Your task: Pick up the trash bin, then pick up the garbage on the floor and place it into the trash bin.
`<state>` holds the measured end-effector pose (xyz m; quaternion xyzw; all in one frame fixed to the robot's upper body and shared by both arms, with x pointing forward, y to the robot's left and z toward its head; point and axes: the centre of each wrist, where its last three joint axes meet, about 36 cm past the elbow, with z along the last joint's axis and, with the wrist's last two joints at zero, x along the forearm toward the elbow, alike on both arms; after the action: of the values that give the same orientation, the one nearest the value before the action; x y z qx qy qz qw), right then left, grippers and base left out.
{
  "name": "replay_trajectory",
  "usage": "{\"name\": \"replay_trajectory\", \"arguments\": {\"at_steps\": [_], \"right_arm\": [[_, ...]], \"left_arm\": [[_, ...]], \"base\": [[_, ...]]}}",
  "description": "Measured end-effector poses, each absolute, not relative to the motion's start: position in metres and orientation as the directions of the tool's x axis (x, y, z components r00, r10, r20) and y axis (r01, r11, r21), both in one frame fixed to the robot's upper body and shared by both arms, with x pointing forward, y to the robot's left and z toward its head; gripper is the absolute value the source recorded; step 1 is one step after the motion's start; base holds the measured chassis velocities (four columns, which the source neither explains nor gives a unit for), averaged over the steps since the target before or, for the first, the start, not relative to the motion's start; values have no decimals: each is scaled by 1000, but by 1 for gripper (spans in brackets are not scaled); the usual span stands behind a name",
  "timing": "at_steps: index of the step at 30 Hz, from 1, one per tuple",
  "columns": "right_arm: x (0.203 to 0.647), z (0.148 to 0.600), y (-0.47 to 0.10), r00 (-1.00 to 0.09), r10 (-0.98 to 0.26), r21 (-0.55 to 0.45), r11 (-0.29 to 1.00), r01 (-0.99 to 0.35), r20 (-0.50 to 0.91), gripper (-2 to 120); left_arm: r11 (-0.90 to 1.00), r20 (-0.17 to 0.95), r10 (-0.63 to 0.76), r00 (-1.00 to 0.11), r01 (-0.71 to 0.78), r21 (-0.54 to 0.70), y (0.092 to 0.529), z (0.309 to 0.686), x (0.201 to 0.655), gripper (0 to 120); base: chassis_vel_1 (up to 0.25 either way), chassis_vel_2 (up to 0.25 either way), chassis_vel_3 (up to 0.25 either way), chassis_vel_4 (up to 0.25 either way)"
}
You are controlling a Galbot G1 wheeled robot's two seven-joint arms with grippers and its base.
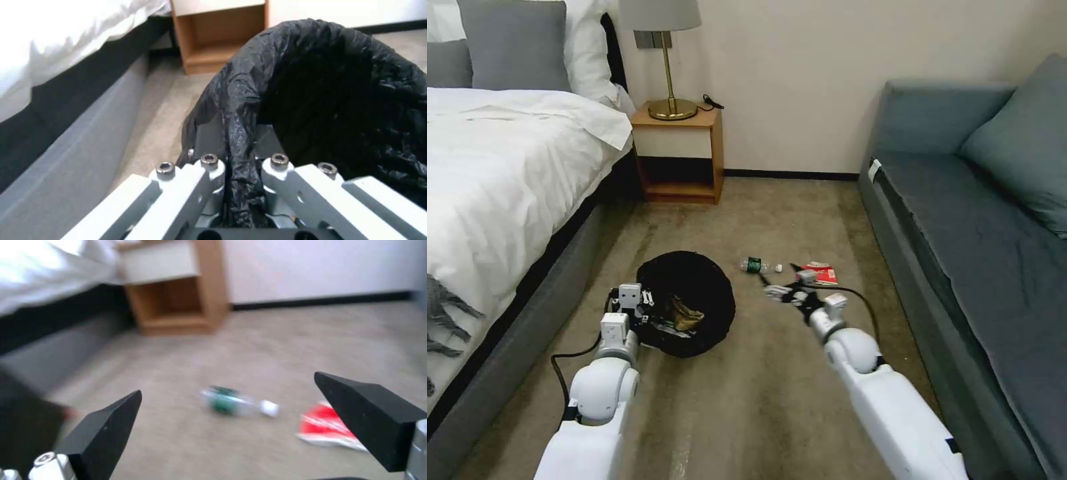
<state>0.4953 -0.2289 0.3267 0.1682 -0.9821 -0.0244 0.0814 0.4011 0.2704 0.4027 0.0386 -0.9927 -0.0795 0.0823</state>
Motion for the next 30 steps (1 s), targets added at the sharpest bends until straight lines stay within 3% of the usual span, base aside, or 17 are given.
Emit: {"name": "replay_trajectory", "arguments": {"at_steps": [2, 11, 30], "right_arm": [[493, 313, -253, -954, -211, 53, 977, -205, 212, 100], [491, 283, -281, -952, -88, 41, 996, -80, 295, 100], [490, 271, -271, -948, -109, 12, 994, -111, 300, 100]], "left_arm": [[981, 171, -118, -978, -87, 175, 285, 393, 400, 4], [979, 177, -136, -975, -106, 171, 299, 390, 401, 4], [982, 178, -108, -978, -77, 172, 290, 386, 393, 4]], "base": [[0, 0, 0, 0], [0, 0, 0, 0], [-27, 34, 30, -28]]}}
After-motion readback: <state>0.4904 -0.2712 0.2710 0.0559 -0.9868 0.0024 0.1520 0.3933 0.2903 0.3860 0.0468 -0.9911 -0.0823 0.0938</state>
